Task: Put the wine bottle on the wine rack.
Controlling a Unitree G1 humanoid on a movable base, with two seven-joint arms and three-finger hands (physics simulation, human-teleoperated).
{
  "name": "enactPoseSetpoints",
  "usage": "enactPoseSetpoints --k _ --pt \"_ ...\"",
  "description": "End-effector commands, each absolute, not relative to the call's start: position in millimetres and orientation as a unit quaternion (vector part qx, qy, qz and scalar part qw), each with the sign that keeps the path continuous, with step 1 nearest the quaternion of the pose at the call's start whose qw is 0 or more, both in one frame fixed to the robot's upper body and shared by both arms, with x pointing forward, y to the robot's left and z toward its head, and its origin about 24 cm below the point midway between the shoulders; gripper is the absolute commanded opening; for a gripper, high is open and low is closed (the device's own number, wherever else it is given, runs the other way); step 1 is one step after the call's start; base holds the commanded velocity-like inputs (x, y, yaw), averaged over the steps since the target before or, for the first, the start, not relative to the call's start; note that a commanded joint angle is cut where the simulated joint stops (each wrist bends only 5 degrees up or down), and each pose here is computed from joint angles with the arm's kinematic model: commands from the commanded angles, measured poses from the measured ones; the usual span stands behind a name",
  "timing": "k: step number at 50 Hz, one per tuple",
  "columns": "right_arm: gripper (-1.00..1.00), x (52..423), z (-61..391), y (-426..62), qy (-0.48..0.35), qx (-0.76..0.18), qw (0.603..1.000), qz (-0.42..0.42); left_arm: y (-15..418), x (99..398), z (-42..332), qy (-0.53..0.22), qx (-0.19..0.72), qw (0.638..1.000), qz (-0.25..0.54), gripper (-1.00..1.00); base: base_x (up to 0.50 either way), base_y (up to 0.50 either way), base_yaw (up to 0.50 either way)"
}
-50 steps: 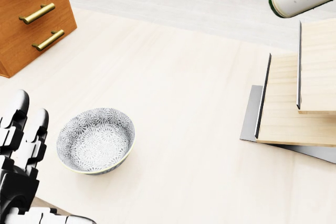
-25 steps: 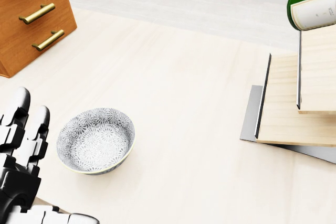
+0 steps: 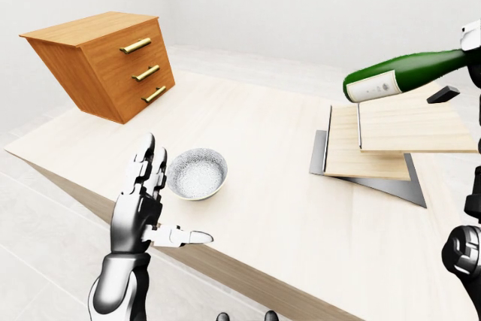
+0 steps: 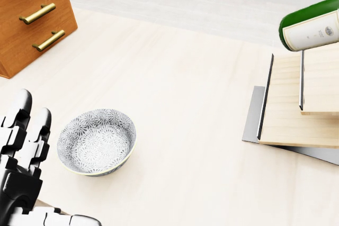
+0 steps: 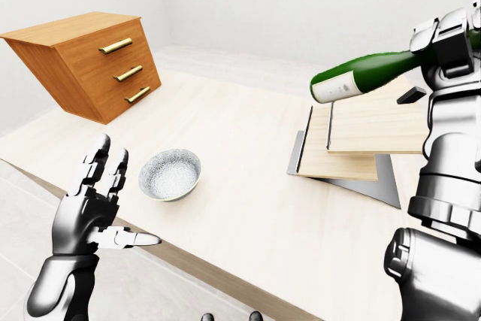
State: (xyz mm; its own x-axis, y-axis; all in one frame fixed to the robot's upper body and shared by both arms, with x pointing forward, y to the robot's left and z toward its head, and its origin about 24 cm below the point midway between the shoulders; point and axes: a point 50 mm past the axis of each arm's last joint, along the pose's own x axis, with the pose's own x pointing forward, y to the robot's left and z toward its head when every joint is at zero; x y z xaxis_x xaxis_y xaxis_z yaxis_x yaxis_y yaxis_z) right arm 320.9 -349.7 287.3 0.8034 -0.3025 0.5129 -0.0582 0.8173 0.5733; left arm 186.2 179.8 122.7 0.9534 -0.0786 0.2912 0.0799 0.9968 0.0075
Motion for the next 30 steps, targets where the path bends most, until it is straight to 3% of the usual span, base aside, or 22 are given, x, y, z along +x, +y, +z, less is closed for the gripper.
enactPoseSetpoints --k 1,30 --pt "-1.00 318.4 282.2 -359.9 -0.299 0.305 0.900 -0.089 179.8 186.0 121.7 -0.145 -0.003 0.989 -0.039 1.00 0.00 0.00 0.00" --pt "-1.00 323.5 254.0 -384.3 -0.240 0.255 0.929 -0.116 178.7 185.2 122.2 -0.145 0.001 0.989 -0.039 1.00 0.00 0.00 0.00"
